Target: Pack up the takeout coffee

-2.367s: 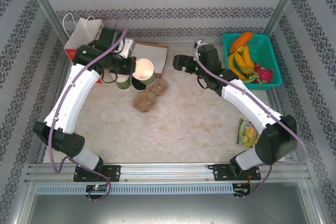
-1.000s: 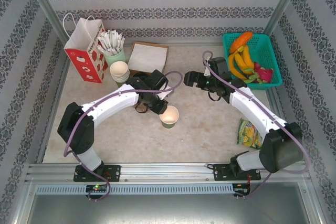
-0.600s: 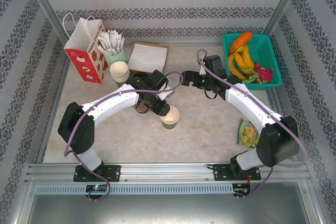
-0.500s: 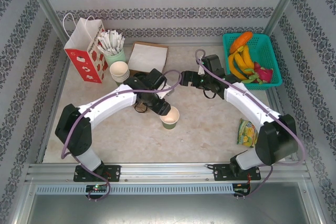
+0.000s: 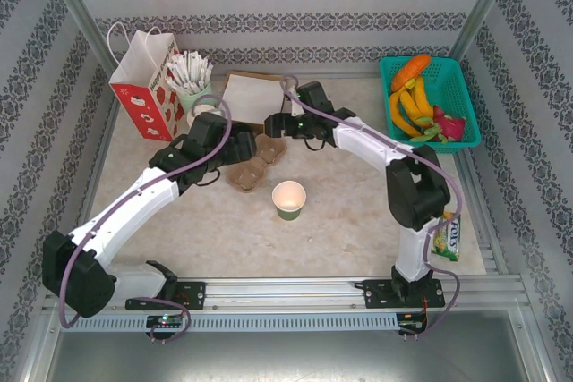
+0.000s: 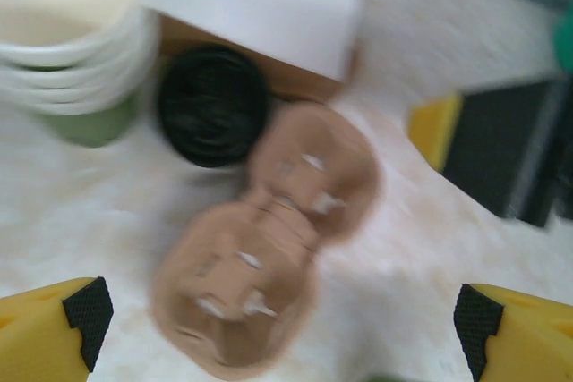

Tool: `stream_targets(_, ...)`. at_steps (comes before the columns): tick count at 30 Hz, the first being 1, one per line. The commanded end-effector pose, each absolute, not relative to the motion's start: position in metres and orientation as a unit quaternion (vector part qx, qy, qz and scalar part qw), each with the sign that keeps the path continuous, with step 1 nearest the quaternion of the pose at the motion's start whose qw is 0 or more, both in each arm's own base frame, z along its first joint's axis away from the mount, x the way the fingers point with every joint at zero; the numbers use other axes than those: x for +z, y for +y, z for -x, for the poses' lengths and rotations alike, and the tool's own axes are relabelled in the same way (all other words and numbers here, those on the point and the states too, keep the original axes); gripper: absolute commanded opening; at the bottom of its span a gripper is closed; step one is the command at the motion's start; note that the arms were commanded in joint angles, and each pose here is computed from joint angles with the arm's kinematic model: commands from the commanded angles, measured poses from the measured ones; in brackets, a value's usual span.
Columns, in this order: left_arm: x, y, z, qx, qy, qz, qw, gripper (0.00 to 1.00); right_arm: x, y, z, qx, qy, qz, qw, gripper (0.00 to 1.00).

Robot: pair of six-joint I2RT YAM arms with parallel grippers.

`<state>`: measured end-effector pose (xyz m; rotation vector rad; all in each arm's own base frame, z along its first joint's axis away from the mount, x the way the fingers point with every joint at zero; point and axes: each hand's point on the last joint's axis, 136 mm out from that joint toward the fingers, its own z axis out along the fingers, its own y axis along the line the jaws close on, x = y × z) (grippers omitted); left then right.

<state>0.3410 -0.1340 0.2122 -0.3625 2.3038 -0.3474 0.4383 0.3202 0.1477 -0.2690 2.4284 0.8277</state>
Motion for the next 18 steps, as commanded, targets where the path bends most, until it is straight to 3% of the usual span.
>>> stream_targets(1, 0.196, -0.056, -0.327, -0.06, 0.842, 0.36, 0.397, 1.0, 0.149, 0.35, -0.45, 0.315, 0.894, 0.132, 0.29, 0.75)
stream_targets(9, 0.179, -0.035, -0.322, -0.076, 0.834, 0.391, 0.382, 1.0, 0.117, 0.388, -0.468, 0.285, 0.904, 0.16, 0.276, 0.6)
stream_targets(18, 0.164, -0.028, -0.317, -0.056, 0.838, 0.404, 0.363, 1.0, 0.085, 0.395, -0.483, 0.191, 0.929, 0.168, 0.269, 0.53)
